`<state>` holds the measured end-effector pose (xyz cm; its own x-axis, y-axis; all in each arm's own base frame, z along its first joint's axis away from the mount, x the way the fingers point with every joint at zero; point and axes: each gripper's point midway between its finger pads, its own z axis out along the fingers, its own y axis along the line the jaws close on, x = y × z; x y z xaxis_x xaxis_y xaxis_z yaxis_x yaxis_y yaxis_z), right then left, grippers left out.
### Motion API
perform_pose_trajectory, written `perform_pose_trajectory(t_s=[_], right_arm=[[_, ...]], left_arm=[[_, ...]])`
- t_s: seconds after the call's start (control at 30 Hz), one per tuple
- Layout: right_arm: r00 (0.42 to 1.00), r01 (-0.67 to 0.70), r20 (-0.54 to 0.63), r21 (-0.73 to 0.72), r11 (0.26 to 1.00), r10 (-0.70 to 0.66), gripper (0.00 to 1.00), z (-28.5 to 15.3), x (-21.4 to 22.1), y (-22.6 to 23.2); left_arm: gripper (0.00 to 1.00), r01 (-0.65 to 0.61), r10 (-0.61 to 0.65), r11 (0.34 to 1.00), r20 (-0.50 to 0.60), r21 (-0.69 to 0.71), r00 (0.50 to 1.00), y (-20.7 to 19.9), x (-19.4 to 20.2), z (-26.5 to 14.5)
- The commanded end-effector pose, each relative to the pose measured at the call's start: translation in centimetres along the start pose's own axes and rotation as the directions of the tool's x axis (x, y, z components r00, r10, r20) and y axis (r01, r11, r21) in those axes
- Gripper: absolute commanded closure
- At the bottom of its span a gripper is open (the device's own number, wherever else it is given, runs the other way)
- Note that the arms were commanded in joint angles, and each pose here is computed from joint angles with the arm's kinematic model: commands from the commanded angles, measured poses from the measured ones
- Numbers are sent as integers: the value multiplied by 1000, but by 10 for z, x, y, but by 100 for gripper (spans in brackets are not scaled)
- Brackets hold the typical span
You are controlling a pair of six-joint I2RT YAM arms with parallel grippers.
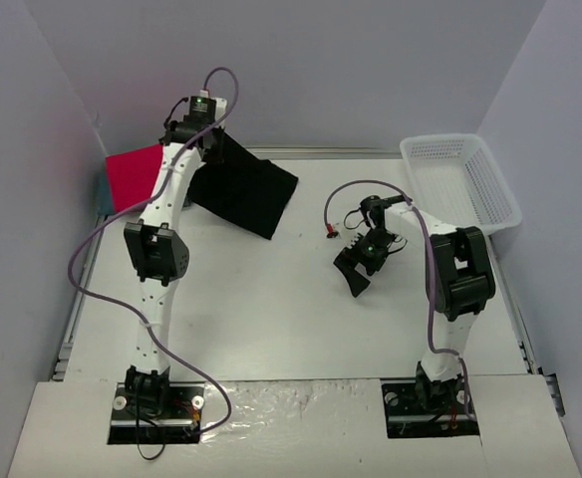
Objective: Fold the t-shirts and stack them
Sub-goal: Put the neatly folded tshirt into the corner of the board with the left arm
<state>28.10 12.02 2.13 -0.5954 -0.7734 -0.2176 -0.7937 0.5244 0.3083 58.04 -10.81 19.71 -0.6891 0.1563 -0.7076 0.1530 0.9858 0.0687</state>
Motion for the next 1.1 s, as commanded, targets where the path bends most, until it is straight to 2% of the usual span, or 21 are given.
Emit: perform_pose_trajectory(t_s=[0.0, 0.13, 0.37, 0.57, 0.77, 1.07], right_arm=[[1000, -8, -19, -52, 999, 7, 0, 2, 10, 10], [999, -15, -32, -60, 998, 13, 0, 5, 12, 10], [999, -15, -45, -68, 998, 12, 0, 9, 16, 11], [996, -30, -82, -79, 996, 23, 0, 17, 23, 9], [994, -33, -108, -84, 996, 24, 0, 23, 27, 9], [993, -34, -114, -83, 996, 25, 0, 23, 29, 10]], left_arm=[[98, 135, -113, 989, 259, -66, 959, 58, -73, -83], [98, 176, -147, 982, 304, -71, 941, 83, -82, -92], [98, 175, -114, 969, 319, -171, 941, 112, -83, -72], [98, 181, -117, 971, 347, -156, 930, 110, -91, -63], [98, 193, -131, 974, 390, -123, 911, 105, -103, -75], [98, 231, -146, 962, 445, -143, 884, 121, -115, -90]])
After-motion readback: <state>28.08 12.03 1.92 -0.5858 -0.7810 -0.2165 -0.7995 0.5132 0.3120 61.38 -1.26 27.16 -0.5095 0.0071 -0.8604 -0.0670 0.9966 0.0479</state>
